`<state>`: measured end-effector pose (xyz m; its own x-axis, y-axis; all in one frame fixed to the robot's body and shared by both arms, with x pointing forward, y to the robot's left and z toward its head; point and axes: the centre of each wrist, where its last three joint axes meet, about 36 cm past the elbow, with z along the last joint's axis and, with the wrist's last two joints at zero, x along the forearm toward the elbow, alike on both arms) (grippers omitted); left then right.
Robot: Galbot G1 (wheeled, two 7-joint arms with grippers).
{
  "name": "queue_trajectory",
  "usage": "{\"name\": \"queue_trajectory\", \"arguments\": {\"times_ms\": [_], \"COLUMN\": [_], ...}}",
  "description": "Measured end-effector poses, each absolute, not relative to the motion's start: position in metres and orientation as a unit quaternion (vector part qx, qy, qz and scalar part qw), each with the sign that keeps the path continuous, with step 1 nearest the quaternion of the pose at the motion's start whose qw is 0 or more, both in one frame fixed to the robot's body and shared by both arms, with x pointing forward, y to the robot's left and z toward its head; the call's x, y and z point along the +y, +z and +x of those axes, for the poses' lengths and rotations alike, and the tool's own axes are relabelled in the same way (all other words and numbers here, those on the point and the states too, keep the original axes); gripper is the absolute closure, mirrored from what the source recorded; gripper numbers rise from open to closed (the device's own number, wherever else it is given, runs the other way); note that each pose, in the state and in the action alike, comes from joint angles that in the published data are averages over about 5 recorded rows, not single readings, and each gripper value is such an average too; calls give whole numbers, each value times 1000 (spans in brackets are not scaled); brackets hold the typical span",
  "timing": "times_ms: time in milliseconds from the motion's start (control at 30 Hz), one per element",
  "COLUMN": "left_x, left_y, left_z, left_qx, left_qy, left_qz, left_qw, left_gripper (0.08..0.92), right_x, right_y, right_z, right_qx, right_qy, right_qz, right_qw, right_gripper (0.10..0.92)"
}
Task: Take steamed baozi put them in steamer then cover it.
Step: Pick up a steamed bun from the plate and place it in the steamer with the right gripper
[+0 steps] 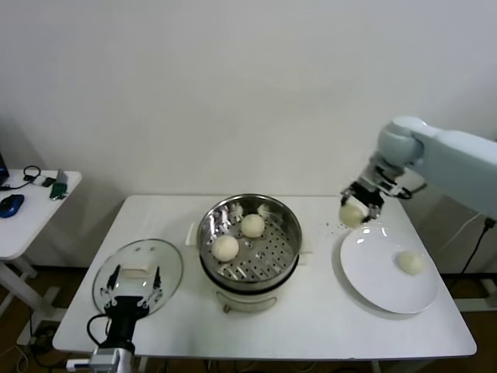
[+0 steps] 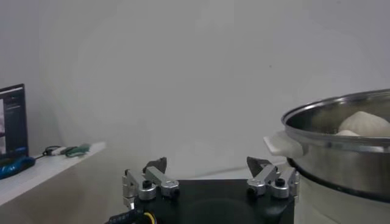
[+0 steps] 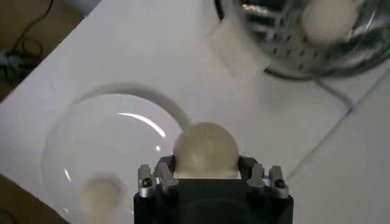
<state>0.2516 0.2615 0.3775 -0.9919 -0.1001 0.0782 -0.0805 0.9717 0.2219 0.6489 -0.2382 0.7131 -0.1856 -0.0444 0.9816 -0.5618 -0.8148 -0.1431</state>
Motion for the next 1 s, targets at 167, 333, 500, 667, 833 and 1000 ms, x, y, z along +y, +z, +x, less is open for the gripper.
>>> {"name": "queue_trajectory", "arguments": {"times_ms": [167,333,500,667,833,1000], "left_x": [260,260,263,266,269,271], "left_y": [375,373,370,368,369,370], "left_z": [251,247,245,244,244,244], "left_qx": [-992,-992,-992,-992,-991,-991], "left_qy": [-104,-99,-95,-94,-96,-95], "left_qz": [45,51,59,63,63,64], "left_qw": [48,53,60,63,63,64], "left_gripper": [177,177,177,177,177,177], "right_x": [-170,-113,-63,-28,-9,2], "right_y": [733,730,707,676,647,625], "right_z": [634,619,603,590,580,572], "right_qx": [-157,-81,-20,24,52,69], "right_qy": [759,777,778,767,751,737], "right_qz": [621,621,627,641,658,673], "right_qw": [115,69,33,9,-4,-12], "right_gripper": [352,352,352,352,352,352]}}
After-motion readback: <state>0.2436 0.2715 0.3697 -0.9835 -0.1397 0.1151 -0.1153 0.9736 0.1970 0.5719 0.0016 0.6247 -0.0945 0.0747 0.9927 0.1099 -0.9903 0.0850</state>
